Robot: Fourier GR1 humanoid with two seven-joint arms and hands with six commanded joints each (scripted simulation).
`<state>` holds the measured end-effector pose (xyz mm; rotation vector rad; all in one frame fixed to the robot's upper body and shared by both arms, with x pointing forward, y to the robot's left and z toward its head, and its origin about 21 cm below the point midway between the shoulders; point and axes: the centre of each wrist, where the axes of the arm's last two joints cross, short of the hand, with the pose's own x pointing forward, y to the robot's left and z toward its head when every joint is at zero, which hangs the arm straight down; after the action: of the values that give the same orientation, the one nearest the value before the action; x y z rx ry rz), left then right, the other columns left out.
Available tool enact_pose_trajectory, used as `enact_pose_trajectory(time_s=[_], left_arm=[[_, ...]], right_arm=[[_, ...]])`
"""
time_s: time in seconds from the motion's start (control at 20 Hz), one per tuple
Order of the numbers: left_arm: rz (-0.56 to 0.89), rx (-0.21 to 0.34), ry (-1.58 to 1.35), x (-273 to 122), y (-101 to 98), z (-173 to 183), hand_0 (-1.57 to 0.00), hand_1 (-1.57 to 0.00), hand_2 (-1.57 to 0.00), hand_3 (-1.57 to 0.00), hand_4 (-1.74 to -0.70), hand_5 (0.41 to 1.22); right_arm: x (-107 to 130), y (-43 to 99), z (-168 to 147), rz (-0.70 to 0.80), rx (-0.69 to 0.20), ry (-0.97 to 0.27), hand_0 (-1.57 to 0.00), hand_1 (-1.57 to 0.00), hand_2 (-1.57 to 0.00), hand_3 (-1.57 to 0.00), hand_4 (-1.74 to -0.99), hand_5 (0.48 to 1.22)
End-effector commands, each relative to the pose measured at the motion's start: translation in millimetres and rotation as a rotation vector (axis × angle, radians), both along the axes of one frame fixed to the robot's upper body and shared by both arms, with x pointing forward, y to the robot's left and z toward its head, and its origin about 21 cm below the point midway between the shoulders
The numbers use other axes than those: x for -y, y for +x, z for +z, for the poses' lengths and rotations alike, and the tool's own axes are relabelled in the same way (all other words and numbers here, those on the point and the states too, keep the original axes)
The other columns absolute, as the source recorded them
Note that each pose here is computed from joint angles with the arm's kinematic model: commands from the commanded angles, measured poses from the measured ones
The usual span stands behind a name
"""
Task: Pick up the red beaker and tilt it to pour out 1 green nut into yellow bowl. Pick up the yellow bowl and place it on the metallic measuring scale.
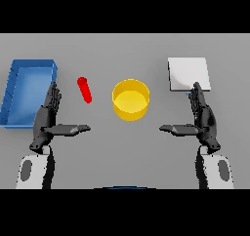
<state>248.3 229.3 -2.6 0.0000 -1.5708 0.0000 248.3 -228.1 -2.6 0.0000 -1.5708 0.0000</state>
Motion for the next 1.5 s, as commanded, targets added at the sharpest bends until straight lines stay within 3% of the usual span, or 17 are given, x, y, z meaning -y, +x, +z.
enact_pose_trajectory(time_s=[0.0,0.25,0.35,0.5,0.65,0.8,0.95,1.2,1.45], left_arm=[[0.0,0.001,-0.001,1,-0.8,0,0.0,0.0,0.0,0.0,-1.14,0.66],[-0.01,0.003,-0.004,10,-6.2,-1,0.0,0.0,0.0,0.0,-1.14,0.66],[-0.073,0.078,0.123,11,-30.9,9,0.0,0.0,0.0,0.0,-1.14,0.66],[-0.094,0.063,0.183,14,-43.9,22,0.0,0.0,0.0,0.0,-1.14,0.66],[-0.106,0.026,0.2,14,-41.8,27,0.0,0.0,0.0,0.0,-1.14,0.652],[-0.112,-0.014,0.21,16,-31.8,18,0.0,0.0,0.0,0.0,-1.14,0.648],[-0.112,-0.061,0.207,15,-8.0,11,0.0,0.0,0.0,0.0,-1.16,0.645],[-0.127,-0.079,0.232,15,30.1,-4,0.0,0.0,0.0,0.0,-1.18,0.64],[-0.155,-0.052,0.232,23,58.4,-6,0.0,0.0,0.0,0.0,-1.2,0.646]], right_arm=[[-1,0.3,0,0.0,0.0,0.001,0.0,0.0,0.0,0.0,-1.071,0.578],[-11,0.8,-1,0.01,0.0,0.003,0.0,0.0,0.0,0.0,-1.071,0.578],[-12,-10.9,5,0.024,0.137,-0.24,0.0,0.0,0.0,0.0,-1.072,0.577],[-17,-19.4,10,0.038,0.16,-0.339,0.0,0.0,0.0,0.0,-1.071,0.581],[-16,-17.4,16,0.05,0.149,-0.316,0.0,0.0,0.0,0.0,-1.118,0.6],[-14,-19.3,15,0.072,0.159,-0.3,0.0,0.0,0.0,0.0,-1.163,0.624],[-17,-18.6,17,0.089,0.15,-0.26,0.0,0.0,0.0,0.0,-1.197,0.627],[-10,-19.0,15,0.092,0.154,-0.244,0.0,0.0,0.0,0.0,-1.225,0.627],[-15,-19.3,14,0.089,0.155,-0.262,0.0,0.0,0.0,0.0,-1.218,0.626]])
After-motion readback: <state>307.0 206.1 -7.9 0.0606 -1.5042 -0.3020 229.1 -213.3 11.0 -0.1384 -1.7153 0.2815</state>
